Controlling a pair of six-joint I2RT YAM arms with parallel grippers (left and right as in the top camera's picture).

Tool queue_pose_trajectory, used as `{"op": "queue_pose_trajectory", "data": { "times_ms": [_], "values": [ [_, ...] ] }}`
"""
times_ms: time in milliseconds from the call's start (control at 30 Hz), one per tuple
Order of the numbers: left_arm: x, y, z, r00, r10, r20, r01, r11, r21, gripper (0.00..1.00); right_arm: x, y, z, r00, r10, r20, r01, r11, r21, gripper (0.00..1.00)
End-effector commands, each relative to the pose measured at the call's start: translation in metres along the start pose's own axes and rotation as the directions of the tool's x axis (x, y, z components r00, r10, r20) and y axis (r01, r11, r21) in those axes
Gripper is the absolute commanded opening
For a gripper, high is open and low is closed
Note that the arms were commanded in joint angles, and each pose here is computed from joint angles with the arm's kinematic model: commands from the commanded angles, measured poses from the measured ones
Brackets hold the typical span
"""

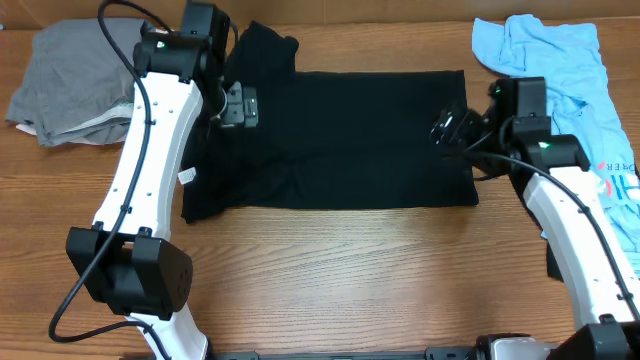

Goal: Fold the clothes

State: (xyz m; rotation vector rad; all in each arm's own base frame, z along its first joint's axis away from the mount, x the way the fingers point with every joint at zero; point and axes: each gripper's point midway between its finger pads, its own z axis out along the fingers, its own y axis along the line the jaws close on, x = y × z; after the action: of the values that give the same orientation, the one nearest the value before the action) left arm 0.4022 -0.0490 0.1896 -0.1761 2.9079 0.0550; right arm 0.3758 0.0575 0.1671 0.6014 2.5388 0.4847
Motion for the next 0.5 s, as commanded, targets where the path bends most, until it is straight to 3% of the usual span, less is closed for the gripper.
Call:
{"op": "queue_pose_trajectory", "data": {
  "times_ms": [0,233,467],
  "values": [
    [0.016,-0.004,0.012,0.998,0.017,-0.063,-0.017,1.0,0.012,1.0,0.013,-0.003,0.01,0.998,-0.031,-0.046,0.033,0.999,0.038,1.0],
    [0.055,-0.01,0.069,0.982,0.012,-0.189,-0.004,0.999,0.042,1.0,0.037,-0.022,0.026,0.992,-0.013,-0.125,0.024,0.996,0.087,1.0],
    [0.066,-0.013,0.11,0.984,0.011,-0.178,0.0,0.998,0.06,1.0,0.05,-0.038,0.044,0.988,-0.01,-0.153,0.029,0.992,0.119,1.0]
  ]
}}
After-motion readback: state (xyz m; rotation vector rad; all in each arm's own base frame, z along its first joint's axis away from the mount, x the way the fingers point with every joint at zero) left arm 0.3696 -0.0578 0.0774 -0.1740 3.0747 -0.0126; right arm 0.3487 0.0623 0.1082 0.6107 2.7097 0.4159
